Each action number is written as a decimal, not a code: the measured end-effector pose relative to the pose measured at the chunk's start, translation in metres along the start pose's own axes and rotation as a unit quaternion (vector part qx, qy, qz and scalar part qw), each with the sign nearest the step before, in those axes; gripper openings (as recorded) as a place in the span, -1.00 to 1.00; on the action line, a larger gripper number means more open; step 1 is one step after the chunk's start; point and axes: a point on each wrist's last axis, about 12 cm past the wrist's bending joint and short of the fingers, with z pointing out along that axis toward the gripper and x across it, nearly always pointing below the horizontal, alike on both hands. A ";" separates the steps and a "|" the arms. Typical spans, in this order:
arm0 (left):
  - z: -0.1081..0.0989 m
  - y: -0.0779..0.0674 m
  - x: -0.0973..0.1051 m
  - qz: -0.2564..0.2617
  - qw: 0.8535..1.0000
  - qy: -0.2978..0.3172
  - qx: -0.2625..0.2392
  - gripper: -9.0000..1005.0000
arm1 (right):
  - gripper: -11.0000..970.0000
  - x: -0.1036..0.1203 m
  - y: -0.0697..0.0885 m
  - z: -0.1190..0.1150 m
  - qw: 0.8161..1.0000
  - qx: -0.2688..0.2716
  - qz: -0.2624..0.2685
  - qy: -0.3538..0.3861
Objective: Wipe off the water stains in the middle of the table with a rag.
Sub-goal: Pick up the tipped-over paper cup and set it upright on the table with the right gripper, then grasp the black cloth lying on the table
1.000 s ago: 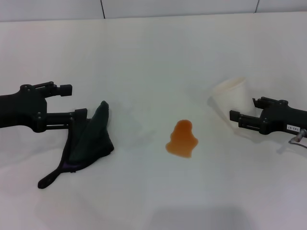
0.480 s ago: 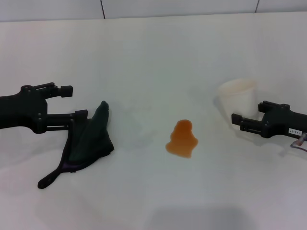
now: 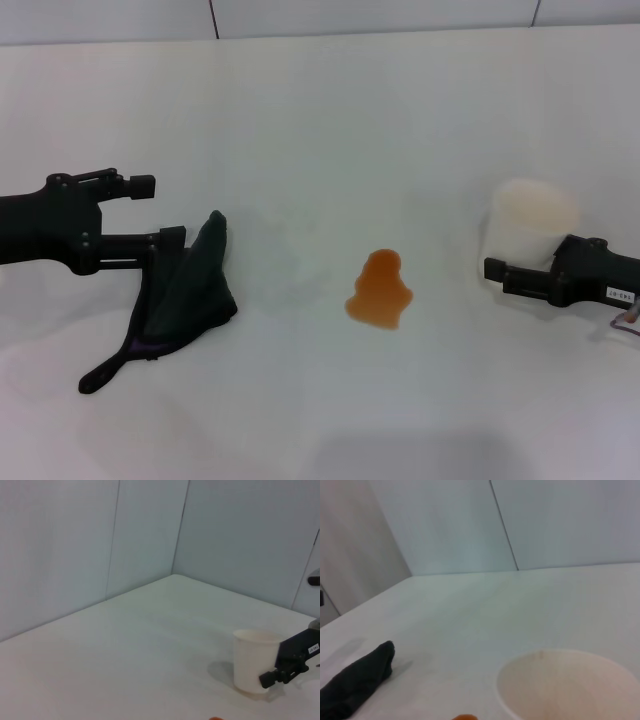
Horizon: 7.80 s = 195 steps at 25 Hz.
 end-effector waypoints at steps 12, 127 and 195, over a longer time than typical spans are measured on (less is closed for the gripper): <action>0.003 0.001 -0.004 0.006 1.000 0.001 0.004 0.72 | 0.81 0.007 0.001 -0.008 1.000 0.003 0.008 0.004; 0.001 0.001 -0.006 0.022 1.000 -0.002 0.003 0.71 | 0.80 -0.092 0.056 -0.022 0.971 -0.103 -0.216 0.021; 0.072 0.022 -0.028 -0.023 0.957 0.290 -0.010 0.71 | 0.80 -0.103 0.075 0.001 0.966 -0.134 -0.217 0.046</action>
